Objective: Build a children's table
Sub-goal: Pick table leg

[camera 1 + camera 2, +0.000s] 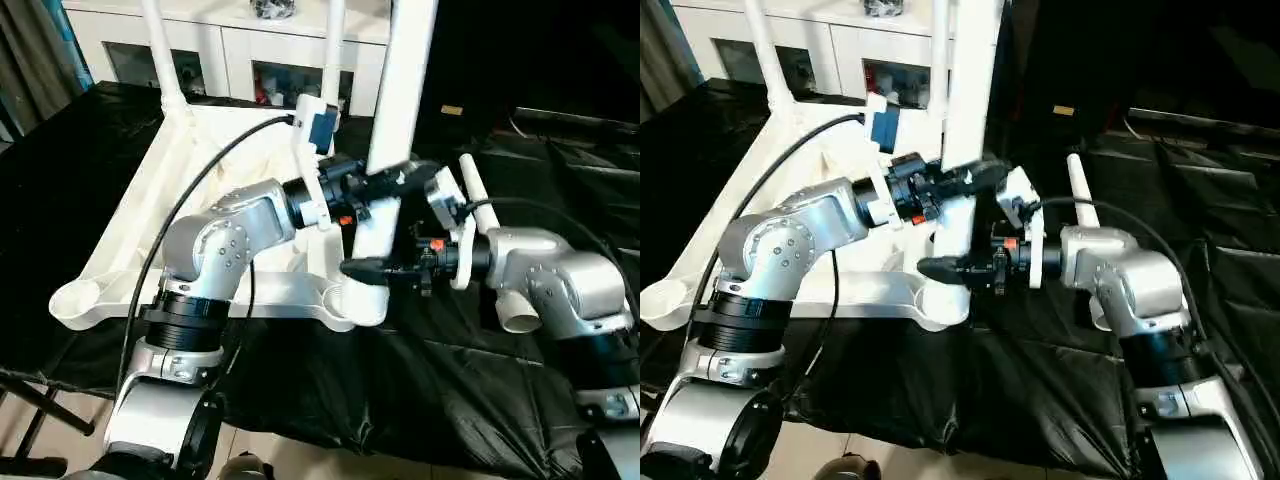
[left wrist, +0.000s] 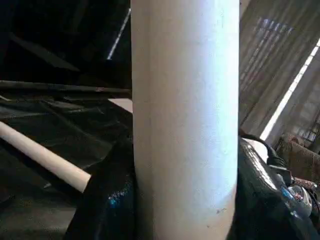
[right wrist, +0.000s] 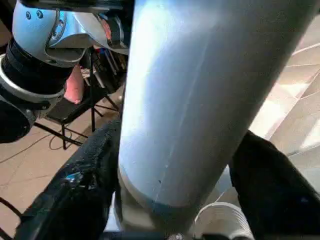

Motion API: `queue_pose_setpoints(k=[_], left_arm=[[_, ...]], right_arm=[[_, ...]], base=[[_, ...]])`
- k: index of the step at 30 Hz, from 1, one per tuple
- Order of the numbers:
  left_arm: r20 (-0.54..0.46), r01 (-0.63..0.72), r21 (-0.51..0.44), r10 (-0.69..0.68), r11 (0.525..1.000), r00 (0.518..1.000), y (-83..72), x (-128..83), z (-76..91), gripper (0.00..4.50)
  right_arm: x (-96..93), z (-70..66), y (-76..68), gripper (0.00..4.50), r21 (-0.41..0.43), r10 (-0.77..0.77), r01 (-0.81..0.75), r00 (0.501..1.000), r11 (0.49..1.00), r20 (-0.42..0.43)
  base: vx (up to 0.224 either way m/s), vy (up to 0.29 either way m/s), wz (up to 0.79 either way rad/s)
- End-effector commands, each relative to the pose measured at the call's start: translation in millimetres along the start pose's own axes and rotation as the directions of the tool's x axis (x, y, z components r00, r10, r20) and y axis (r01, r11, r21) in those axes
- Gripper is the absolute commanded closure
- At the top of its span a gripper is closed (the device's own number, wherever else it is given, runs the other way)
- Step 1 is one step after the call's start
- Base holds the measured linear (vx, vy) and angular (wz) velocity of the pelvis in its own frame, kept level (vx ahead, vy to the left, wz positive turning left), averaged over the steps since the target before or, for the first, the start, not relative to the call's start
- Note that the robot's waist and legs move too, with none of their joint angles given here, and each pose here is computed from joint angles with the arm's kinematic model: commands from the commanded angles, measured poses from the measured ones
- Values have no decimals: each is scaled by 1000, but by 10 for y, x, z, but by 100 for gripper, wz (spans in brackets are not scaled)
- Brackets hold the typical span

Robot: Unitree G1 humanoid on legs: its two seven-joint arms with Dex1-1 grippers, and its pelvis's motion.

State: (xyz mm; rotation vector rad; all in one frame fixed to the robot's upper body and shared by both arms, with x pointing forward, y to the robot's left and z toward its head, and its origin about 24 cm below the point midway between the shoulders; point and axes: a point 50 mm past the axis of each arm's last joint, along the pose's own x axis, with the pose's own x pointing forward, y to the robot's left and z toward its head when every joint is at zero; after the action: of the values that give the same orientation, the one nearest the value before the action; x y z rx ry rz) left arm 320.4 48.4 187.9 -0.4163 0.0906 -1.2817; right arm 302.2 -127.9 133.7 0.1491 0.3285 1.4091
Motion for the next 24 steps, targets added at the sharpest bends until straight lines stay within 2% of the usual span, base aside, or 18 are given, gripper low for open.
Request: queue_pose_setpoints(k=[1, 4, 7, 11, 15, 20, 22, 24], left_arm=[[-5, 53, 23, -53, 998, 999, -87, 40, 47, 262], [-9, 55, 24, -55, 998, 998, -88, 48, 45, 262], [-10, 55, 24, -55, 998, 998, -82, 52, 48, 262], [-2, 54, 23, -54, 998, 999, -77, 62, 59, 262], [3, 55, 19, -55, 998, 998, -80, 68, 63, 264], [2, 42, 16, -42, 999, 999, -77, 70, 64, 265], [13, 30, 1, -30, 1000, 999, -69, 70, 75, 209], [24, 85, 4, -85, 996, 996, -109, 62, 92, 195]], right_arm=[[20, 27, 10, 148, -3, 27, -27, 1000, 1000, -6], [31, -3, 16, 186, 5, 38, -38, 999, 999, -18], [38, -31, 23, 196, 14, 49, -49, 998, 999, -26], [45, -58, 26, 236, 28, 58, -57, 998, 998, -28], [52, -79, 26, 254, 35, 62, -61, 998, 998, -30], [52, -97, 17, 255, 42, 56, -55, 998, 998, -28], [53, -104, 18, 256, 43, 53, -52, 998, 998, -26], [59, -121, 22, 256, 45, 41, -40, 999, 998, -16]], base=[[0, 0, 0], [0, 0, 0], [0, 0, 0], [0, 0, 0], [0, 0, 0], [0, 0, 0], [0, 0, 0], [0, 0, 0]])
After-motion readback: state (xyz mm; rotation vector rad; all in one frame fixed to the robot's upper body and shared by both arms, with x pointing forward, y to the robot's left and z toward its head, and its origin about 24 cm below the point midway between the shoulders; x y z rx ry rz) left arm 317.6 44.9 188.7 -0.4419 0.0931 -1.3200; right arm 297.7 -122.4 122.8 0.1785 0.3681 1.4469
